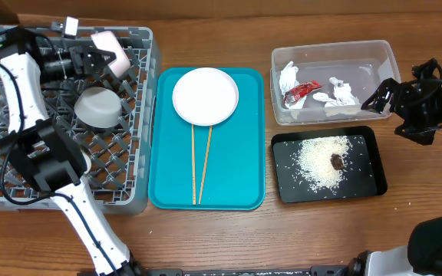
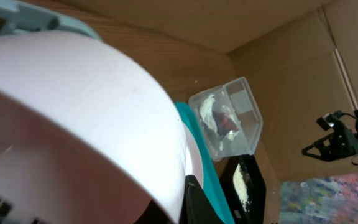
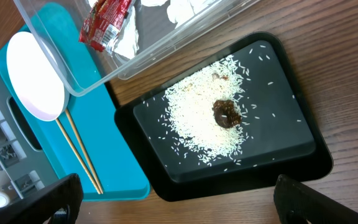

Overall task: Sort waste into correct bins and load items into the dishwasher
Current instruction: 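Carry the pink bowl to the back of the rack and release it, then reach the left gripper down to a wooden chopstick on the teal tray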

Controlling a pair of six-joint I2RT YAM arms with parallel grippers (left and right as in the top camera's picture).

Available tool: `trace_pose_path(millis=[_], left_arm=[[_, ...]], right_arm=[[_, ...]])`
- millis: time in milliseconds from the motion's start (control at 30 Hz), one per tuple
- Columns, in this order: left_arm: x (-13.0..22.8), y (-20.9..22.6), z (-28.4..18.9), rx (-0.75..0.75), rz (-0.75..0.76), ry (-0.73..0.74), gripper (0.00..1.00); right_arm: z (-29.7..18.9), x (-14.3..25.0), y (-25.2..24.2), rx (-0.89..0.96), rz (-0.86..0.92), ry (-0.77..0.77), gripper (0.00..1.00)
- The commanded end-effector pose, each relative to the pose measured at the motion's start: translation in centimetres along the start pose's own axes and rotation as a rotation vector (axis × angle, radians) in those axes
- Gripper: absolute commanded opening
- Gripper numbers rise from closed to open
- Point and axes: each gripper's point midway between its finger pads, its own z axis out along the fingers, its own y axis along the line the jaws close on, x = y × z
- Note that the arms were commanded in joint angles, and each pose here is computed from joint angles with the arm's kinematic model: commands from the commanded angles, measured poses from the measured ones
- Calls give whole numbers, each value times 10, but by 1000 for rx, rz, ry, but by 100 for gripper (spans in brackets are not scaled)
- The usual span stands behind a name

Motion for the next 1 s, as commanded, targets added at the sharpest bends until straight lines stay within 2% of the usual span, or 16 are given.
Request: trace_pose_path(millis=[0,33,67,100,133,267,300,667,967], left_arm=[[14,28,-13,-128,-27,54,8],[14,29,-16,-130,-32,50,21],[14,30,-18,-131,-36,46,40],[14,30,-20,-133,-46,42,65],[14,31,-24,-137,-74,36,82],[15,36,-39,-149,-145,13,94],[15,37,-42,-151,-152,8,99],[11,20,-95,-189,-208,-70,100],[-6,-57,-114,-227,-98,-97,100]], right_arm=[[-7,-3,3,1,-13,-28,100],[-7,-3,3,1,-12,-28,100],[-7,-3,3,1,-13,-28,100],[-7,-3,3,1,-12,-28,100],[-7,-3,3,1,-13,-28,100],[-7,-3,3,1,-13,-28,100],[-7,-3,3,2,-12,-28,100],[-7,-4,-2,27,-12,-31,100],[-7,-4,-2,26,-12,-31,100]])
